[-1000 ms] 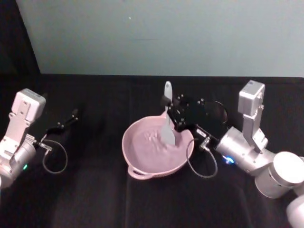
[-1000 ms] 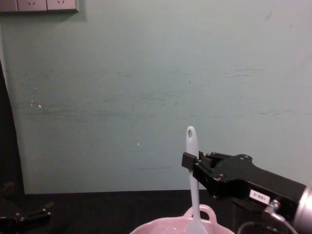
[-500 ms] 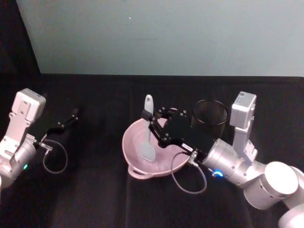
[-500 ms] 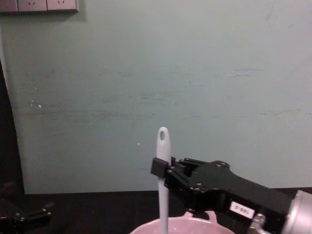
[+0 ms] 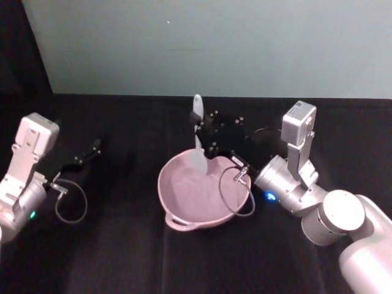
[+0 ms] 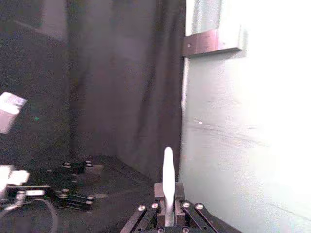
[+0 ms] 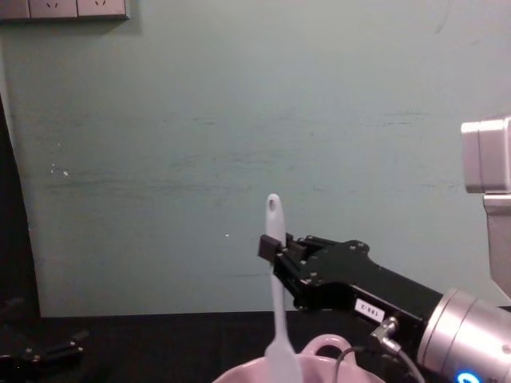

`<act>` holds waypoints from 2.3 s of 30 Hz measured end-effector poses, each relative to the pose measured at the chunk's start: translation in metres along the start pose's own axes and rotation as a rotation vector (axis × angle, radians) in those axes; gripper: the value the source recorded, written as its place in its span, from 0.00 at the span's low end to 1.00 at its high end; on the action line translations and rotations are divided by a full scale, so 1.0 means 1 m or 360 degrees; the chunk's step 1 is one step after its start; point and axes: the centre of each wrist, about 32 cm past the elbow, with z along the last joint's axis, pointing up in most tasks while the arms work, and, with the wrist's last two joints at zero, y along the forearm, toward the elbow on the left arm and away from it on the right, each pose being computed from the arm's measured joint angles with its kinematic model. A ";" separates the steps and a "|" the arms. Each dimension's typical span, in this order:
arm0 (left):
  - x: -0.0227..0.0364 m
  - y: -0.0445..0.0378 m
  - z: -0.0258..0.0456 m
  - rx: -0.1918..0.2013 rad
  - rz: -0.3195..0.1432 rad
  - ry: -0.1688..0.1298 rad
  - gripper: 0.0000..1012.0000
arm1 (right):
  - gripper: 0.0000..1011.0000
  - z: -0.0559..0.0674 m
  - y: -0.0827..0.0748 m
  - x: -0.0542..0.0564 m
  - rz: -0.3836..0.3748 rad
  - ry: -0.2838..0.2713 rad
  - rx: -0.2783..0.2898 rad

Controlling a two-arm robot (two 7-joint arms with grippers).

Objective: Use the one hand to pick up the spoon and stir the clear water in the bowl.

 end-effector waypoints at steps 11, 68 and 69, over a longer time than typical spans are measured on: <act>0.0000 0.0000 0.0000 0.0000 0.0000 0.0000 1.00 | 0.11 0.012 -0.022 0.016 -0.0071 -0.0047 -0.0043; 0.0000 0.0000 0.0000 0.0000 0.0000 0.0000 1.00 | 0.11 0.016 -0.059 0.006 0.0187 0.0130 0.0008; 0.0000 0.0000 0.0000 0.0000 0.0000 0.0000 1.00 | 0.11 0.016 -0.058 0.001 0.0213 0.0155 0.0019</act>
